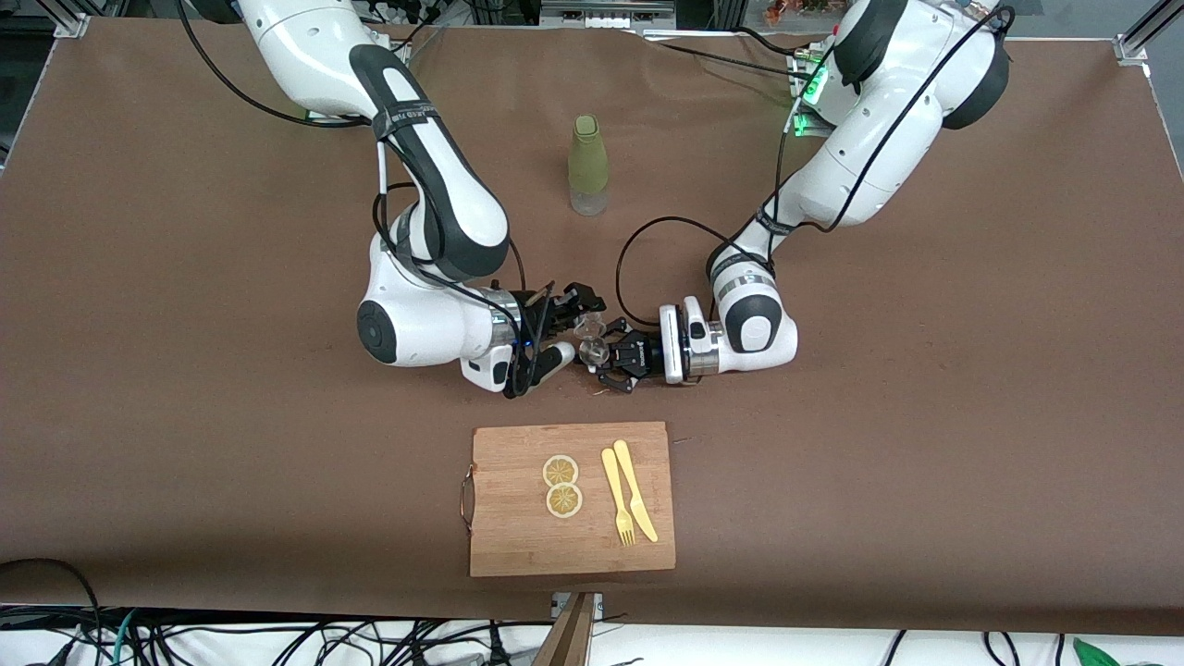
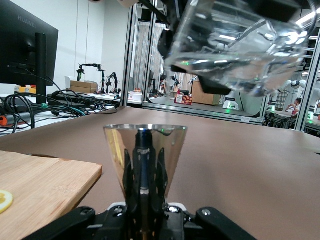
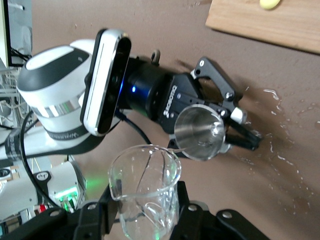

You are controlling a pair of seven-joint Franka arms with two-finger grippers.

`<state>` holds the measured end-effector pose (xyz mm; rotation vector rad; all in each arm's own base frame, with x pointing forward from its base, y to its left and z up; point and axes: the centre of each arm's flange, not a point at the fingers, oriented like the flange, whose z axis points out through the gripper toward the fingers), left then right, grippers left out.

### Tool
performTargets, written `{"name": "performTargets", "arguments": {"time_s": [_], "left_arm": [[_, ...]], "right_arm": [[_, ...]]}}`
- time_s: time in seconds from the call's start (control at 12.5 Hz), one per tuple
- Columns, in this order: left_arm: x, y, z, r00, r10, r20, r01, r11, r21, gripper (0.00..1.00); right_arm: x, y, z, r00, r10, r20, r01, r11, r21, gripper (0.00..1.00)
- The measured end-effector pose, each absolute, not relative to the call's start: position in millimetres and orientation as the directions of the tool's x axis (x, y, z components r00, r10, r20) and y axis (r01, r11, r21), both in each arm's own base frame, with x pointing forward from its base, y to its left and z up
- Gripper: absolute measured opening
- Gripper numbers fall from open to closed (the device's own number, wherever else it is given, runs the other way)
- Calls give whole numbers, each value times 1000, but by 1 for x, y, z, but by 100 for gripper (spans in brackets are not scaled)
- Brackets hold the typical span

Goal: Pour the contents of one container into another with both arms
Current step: 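Tilt the right gripper's beaker to pour liquid into the left gripper's jigger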

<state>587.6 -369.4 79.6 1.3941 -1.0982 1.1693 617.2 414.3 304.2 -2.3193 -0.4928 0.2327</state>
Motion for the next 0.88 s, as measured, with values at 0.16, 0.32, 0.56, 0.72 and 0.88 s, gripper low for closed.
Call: {"name": "performTargets", "arguments": {"time_s": [0.16,0.32,0.56,0.72,0.88], "left_arm": [[587,-370,80,130,-50,990,-985,-118,124,9],[587,-371,80,130,-50,990,-985,-116,124,9],[586,-372,80,134,-45,990,-984,-121,128,9],[586,-372,80,134,-45,990,-984,-121,128,9],[587,-372,80,133,-44,990,-985,-121,127,9]], "right_arm": [[620,412,299,920,392,-25,257,-648,-717,49],[622,411,298,922,387,-26,253,-650,-717,49],[621,413,300,927,373,-28,233,-634,-737,49],[620,415,300,928,372,-28,230,-631,-741,49],[620,415,300,929,369,-32,226,-633,-740,49]]}}
